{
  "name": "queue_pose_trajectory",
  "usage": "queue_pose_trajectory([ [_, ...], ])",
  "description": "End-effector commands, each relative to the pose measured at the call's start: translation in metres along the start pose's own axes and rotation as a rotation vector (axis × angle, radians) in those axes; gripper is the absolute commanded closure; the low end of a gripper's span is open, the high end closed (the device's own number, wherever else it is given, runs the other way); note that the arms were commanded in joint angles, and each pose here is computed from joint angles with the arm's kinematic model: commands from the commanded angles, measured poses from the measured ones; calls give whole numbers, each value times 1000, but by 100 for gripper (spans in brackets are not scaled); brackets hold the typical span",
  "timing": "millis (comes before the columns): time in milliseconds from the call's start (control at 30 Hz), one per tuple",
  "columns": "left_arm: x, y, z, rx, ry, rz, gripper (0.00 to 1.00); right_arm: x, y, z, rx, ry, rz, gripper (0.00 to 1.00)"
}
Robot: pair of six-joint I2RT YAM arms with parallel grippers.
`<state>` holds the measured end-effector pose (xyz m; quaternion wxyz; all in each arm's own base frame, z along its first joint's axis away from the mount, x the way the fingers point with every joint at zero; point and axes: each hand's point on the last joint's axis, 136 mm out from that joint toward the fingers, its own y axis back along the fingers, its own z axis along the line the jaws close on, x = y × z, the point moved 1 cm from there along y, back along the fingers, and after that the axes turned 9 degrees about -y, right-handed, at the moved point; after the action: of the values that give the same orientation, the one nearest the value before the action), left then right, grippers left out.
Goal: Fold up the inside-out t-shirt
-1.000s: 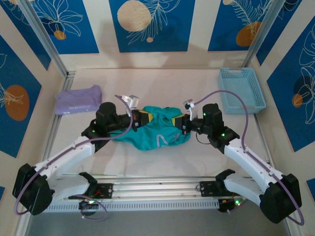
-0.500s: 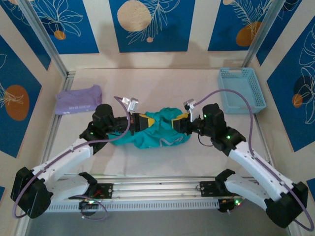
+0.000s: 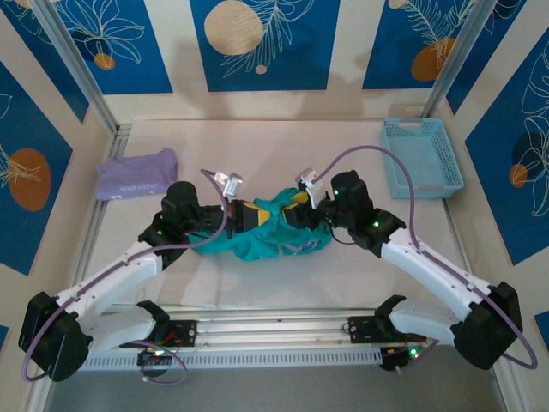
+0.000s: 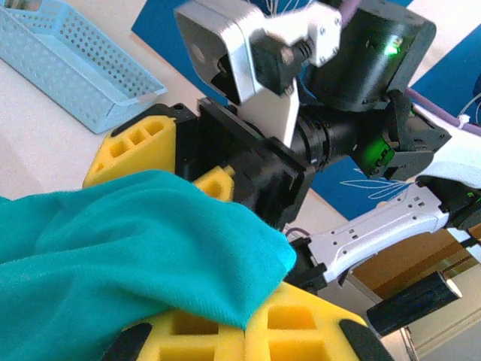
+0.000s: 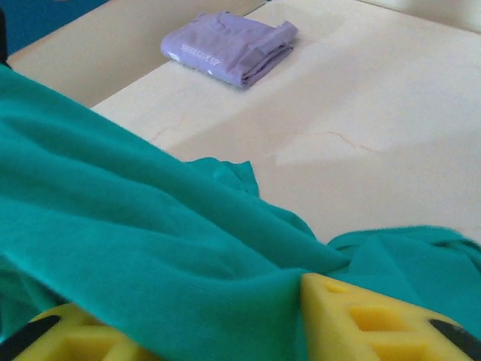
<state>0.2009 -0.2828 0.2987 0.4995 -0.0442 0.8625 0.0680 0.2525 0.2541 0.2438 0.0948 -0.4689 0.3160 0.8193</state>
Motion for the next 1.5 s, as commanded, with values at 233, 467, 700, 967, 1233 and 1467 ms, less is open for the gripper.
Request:
queue_pose_trajectory([
  [233, -9, 28, 38, -293, -8, -27, 89, -14, 44, 80, -599, -95, 4, 100],
  [467, -6, 43, 55, -462, -15, -2, 63, -18, 49, 86, -647, -154, -12, 100],
  [700, -5, 73, 45, -639, -119, 38, 42, -22, 38, 72, -570, -224, -16, 100],
  [967, 10, 34, -24, -303, -142, 137, 59, -26, 27, 60, -511, -279, -17, 100],
  [1233, 10, 1, -31, -176, -76, 153, 60, -26, 26, 58, -499, -288, -15, 100],
  [1467, 5, 1, 3, -301, -24, 156, 57, -25, 30, 59, -494, -280, -19, 100],
])
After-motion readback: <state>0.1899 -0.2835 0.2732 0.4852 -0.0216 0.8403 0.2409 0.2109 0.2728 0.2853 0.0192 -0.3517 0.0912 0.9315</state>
